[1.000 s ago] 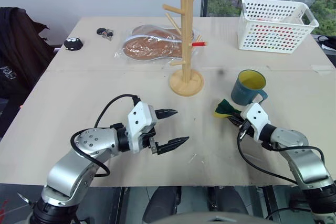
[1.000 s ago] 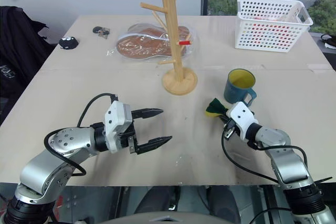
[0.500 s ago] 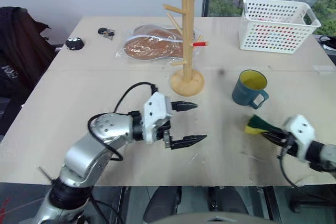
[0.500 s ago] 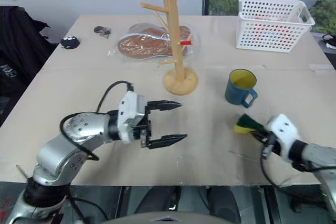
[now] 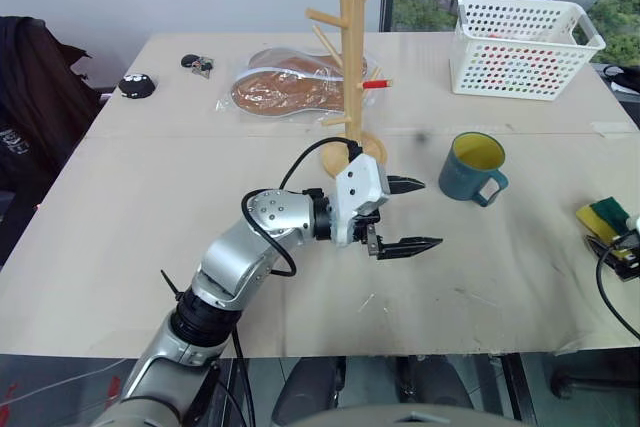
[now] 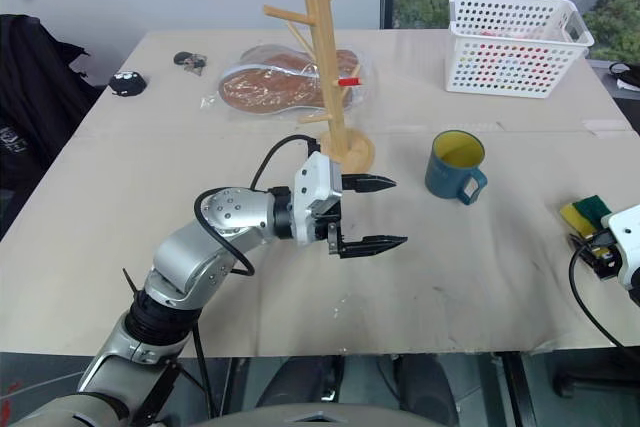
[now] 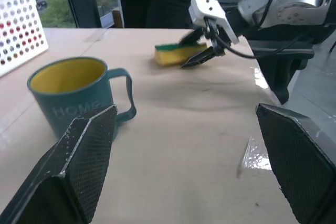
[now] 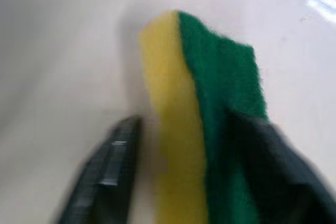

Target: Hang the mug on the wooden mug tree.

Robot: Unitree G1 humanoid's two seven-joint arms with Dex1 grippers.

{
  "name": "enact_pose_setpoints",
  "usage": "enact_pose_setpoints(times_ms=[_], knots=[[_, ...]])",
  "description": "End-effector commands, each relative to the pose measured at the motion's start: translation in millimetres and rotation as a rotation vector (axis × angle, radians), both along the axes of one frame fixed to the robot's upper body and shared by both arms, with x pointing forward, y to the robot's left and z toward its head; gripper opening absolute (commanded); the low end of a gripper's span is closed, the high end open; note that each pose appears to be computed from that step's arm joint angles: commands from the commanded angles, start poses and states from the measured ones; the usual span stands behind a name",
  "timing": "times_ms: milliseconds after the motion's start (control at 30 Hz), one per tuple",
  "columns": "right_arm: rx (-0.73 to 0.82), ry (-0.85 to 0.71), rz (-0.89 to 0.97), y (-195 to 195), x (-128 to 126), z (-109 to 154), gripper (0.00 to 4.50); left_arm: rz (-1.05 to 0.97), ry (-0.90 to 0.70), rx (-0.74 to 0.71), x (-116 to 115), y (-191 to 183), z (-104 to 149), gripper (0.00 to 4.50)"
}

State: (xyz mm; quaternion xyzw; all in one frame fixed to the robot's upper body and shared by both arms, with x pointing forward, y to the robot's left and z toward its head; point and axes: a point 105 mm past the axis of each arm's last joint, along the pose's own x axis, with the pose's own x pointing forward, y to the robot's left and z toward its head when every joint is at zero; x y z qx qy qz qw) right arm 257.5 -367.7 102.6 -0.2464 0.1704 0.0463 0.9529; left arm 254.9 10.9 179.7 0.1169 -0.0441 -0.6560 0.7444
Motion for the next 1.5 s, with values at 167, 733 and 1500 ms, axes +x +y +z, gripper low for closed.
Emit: enact_pose_setpoints(times_ms=[167,733,1500], knots=[[0.172,-0.063,0.196,71,-15,34,4.40,0.008,-0.046,0.010,3,8,6,4.39],[0.454,-0.198,-0.006,165,38,11,4.40,0.158,-0.117,0.026,19,23,16,4.39],[0.433,-0.304,-0.089,155,72,7,0.07,0.264,-0.137,0.017,21,23,11,4.39]])
